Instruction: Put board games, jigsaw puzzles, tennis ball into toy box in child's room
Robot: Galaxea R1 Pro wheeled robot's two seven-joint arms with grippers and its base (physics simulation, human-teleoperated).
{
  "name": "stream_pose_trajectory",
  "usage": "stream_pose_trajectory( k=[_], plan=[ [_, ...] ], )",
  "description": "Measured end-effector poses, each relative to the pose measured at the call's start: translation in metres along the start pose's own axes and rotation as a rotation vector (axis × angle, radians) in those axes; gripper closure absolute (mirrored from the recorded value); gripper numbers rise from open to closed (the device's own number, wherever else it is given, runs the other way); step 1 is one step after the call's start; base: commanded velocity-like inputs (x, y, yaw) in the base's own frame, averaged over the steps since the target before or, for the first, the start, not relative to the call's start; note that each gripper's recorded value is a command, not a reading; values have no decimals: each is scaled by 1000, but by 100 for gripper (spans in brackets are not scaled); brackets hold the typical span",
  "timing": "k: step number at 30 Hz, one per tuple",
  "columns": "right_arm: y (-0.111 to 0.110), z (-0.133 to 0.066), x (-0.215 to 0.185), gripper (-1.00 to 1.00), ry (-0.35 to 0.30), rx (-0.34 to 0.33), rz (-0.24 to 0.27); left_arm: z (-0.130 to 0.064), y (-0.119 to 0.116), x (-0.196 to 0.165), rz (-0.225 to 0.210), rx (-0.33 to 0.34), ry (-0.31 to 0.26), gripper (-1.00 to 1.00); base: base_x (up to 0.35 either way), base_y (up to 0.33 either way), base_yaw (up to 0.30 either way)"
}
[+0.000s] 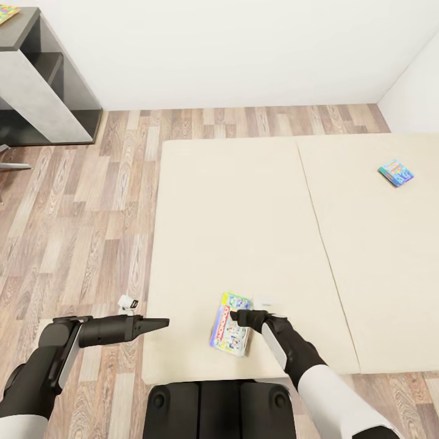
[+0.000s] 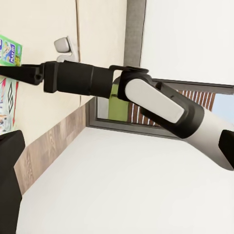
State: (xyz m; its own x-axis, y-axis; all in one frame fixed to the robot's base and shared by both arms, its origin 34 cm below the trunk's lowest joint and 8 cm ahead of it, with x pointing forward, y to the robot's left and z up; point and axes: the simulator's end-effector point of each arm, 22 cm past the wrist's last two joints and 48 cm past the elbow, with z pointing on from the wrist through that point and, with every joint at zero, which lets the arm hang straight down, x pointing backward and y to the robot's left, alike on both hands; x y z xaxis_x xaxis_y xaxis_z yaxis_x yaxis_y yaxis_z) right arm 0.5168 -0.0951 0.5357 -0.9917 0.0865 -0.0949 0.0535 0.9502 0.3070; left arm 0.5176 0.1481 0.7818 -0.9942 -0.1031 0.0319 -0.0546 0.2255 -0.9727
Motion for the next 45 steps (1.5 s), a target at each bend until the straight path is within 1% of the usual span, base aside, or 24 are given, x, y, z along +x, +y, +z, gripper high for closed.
stream_pose_trajectory(
  k=[3,6,15,20,23,28,34,45],
  plan=[
    [12,1,0,-100,0,-19,4,0,0,0,0,-1,0,-100,0,0,0],
    [19,1,-3,-100,-4,-30,5,0,0,0,0,-1,0,-100,0,0,0],
    [26,2,-7,-100,-9,-40,4,0,0,0,-1,-2,0,-100,0,0,0],
    [34,2,-7,-100,-9,-52,6,0,0,0,0,-1,1,-100,0,0,0],
    [34,2,-7,-100,-10,-53,6,0,0,0,0,-1,1,-100,0,0,0],
    [28,2,-6,-100,-8,-45,5,0,0,0,0,-2,1,-100,0,0,0],
    [25,2,-6,-100,-8,-40,4,0,0,0,0,-2,1,-100,0,0,0],
    [28,2,-2,-100,-1,-43,-2,0,0,0,-1,-2,1,-100,0,0,0]
  ],
)
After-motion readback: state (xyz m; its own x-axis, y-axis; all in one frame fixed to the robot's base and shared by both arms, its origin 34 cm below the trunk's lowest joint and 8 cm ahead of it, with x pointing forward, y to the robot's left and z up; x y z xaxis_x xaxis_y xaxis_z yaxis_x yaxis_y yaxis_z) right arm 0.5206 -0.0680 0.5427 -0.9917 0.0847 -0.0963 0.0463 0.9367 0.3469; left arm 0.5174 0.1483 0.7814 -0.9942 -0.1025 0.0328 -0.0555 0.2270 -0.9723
